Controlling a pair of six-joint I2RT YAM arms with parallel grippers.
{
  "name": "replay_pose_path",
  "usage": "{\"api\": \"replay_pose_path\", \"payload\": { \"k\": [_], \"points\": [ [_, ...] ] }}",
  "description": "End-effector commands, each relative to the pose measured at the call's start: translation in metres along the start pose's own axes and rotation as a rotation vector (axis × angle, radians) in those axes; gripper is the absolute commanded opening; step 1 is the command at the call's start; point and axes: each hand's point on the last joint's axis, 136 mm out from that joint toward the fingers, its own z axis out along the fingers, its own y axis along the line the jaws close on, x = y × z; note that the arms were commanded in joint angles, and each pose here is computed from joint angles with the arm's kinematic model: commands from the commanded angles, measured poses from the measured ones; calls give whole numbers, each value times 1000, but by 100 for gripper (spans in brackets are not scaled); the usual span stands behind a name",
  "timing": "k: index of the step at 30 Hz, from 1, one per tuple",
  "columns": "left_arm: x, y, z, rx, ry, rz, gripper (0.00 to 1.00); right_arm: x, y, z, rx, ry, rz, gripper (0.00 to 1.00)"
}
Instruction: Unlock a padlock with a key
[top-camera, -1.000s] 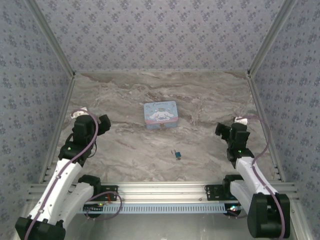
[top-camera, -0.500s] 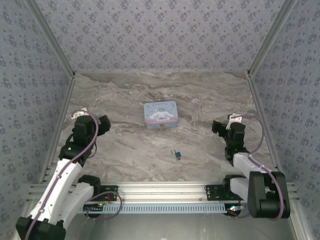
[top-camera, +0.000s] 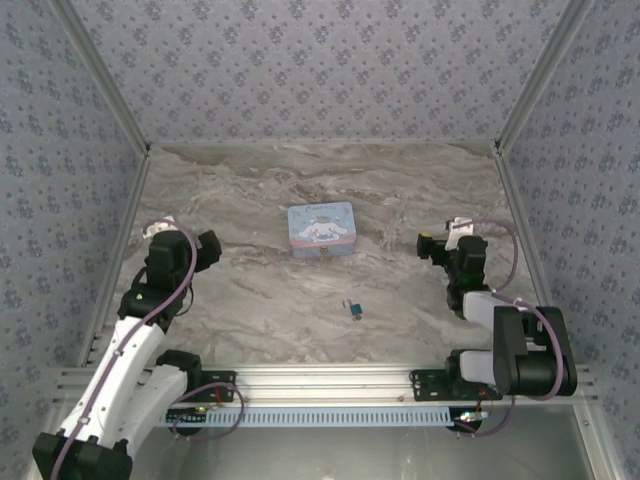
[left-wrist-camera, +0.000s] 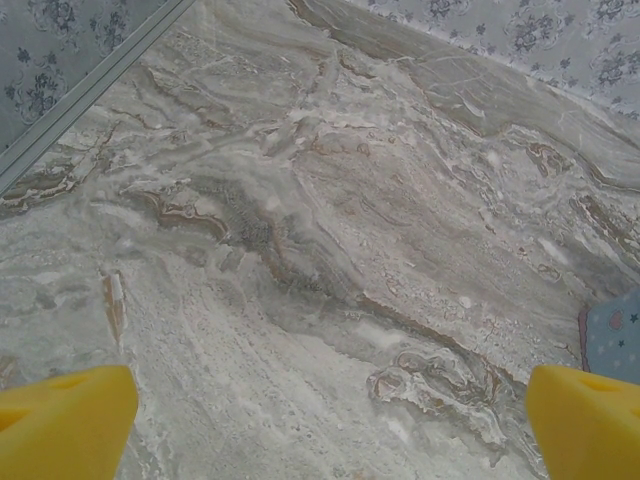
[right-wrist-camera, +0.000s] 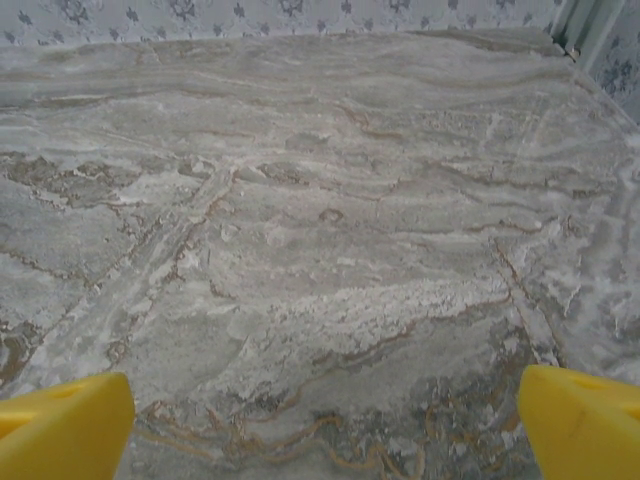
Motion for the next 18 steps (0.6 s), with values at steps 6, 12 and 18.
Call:
{"api": "replay_pose_path", "payload": {
  "k": [6,12,18],
  "points": [
    [-2,-2,5,6,-2,12,99,-6,-4,20,3,-26,-22,100],
    [-5,8,12,-38,-8,35,99,6,-8,38,13,44,-9,100],
    [-3,22,33,-110,-102,183,99,5,-9,38,17,38,-7,100]
  ]
}}
